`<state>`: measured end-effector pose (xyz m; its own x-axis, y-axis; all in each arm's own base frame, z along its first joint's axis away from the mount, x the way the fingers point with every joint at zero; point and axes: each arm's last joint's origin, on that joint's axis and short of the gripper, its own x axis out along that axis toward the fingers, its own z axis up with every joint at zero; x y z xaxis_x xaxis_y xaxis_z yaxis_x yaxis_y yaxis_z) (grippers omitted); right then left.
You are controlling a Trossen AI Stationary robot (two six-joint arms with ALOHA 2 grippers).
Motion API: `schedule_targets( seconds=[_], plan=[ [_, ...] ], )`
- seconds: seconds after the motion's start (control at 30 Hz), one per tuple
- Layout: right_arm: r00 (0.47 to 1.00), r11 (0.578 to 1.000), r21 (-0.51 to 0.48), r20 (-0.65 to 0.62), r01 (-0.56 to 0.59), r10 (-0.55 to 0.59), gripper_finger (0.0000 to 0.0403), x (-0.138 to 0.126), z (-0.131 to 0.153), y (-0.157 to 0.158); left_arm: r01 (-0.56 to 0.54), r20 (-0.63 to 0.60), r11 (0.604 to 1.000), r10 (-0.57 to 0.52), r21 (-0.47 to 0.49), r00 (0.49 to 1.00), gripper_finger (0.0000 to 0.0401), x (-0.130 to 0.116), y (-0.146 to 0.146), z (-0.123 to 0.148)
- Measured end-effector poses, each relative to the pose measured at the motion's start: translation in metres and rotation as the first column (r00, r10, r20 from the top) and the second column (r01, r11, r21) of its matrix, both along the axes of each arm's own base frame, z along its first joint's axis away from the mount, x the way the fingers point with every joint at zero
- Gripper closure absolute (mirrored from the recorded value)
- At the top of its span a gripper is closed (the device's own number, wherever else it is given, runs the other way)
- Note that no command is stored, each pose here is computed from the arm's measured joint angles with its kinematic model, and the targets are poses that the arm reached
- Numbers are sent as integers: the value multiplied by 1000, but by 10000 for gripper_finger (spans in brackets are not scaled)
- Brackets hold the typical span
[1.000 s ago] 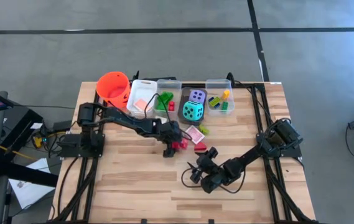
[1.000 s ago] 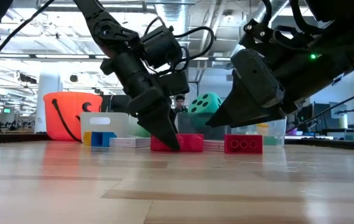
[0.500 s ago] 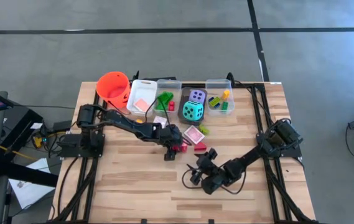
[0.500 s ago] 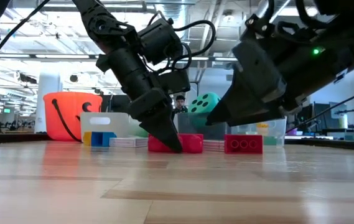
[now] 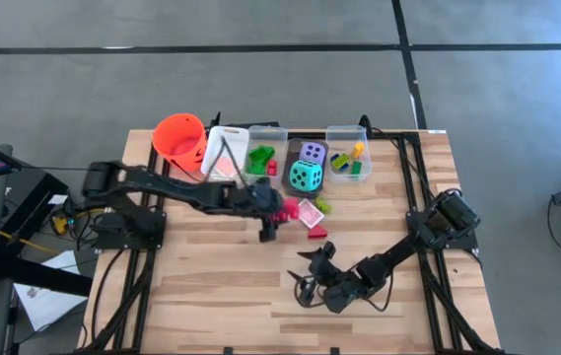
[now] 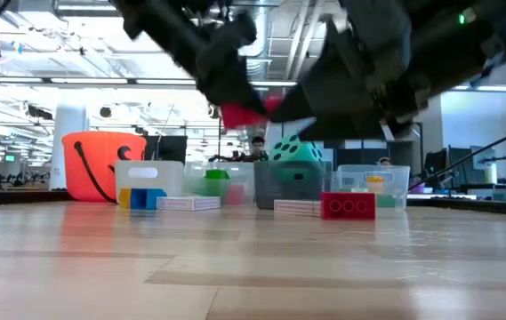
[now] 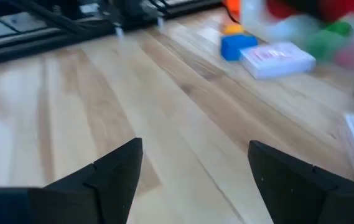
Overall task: Pick & Place Toys
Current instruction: Put the large red game piece into the left transparent bin
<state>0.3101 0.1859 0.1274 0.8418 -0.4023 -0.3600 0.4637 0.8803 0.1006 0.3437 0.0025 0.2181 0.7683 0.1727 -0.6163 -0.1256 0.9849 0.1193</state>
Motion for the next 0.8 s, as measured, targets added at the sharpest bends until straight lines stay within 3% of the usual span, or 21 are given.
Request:
schedule_targets(
  seconds=[0.23,0.37,0.47,0.6,0.7,0.8],
  plan=[
    [998,991,-123,4,-56,57,117,4,20,19,-29,126,999,31,-14,992,143,-30,0,52],
    [995,951,-294,-23,-95,92,117,5,41,32,90,145,981,-66,-172,987,143,-41,-8,64],
    [986,863,-478,-102,-166,133,117,1,56,46,176,113,929,-147,-326,983,143,-45,-20,62],
    [970,700,-674,-210,-236,125,117,-6,70,63,226,81,873,-212,-433,974,142,-50,-42,60],
    [961,640,-721,-245,-267,126,117,-5,77,69,248,76,852,-241,-460,968,142,-52,-57,60],
    [959,615,-740,-255,-274,120,117,-1,85,69,291,120,829,-267,-478,956,142,-53,-71,64]
  ],
)
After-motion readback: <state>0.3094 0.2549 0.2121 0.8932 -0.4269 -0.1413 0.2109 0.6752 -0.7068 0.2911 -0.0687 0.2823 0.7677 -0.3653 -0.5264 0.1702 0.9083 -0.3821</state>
